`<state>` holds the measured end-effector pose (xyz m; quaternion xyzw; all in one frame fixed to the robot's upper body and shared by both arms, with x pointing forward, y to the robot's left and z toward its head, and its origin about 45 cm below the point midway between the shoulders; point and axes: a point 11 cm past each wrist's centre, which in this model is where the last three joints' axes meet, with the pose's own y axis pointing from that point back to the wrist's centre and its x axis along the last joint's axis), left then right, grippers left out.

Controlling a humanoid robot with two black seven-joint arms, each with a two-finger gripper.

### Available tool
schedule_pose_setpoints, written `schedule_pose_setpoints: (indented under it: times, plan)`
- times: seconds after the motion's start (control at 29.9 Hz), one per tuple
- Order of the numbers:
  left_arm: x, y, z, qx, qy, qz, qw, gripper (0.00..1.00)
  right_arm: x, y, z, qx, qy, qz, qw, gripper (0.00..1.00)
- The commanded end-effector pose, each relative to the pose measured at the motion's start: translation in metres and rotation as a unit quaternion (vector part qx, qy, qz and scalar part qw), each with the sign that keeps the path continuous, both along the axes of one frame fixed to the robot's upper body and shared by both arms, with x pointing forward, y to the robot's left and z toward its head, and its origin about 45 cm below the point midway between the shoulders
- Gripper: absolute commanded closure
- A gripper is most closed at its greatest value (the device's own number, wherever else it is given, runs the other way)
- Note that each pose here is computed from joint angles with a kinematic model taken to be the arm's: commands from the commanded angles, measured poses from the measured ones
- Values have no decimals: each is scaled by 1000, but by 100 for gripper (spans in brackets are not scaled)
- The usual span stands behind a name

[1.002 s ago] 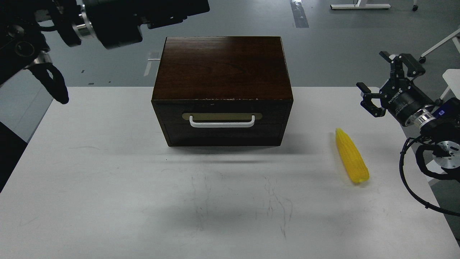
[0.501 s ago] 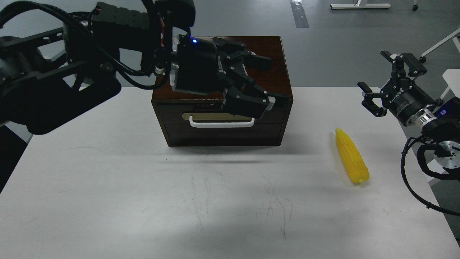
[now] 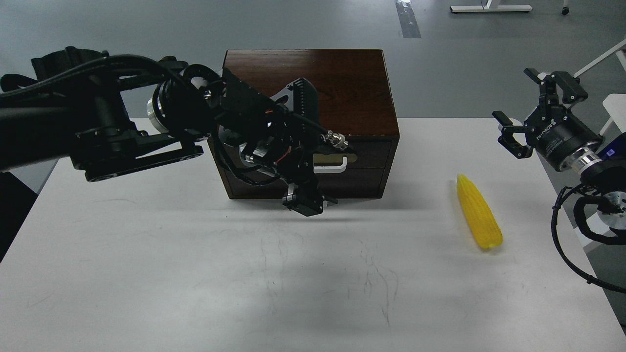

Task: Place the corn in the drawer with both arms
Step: 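Lower the left gripper to the white drawer handle and hook it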

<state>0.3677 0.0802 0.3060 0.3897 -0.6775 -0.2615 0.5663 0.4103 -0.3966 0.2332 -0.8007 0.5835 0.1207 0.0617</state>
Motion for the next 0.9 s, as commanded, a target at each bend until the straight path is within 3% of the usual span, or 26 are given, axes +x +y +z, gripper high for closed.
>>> schedule_pose_setpoints:
  times: [0.0, 0.87]
  plan:
    - [7, 3, -8, 15, -2, 9, 1000, 2, 0, -1, 0, 0, 0, -1, 1000, 0]
    - [11, 22, -36, 59, 3, 22, 998, 2, -4, -13, 6, -7, -3, -9, 1000, 0]
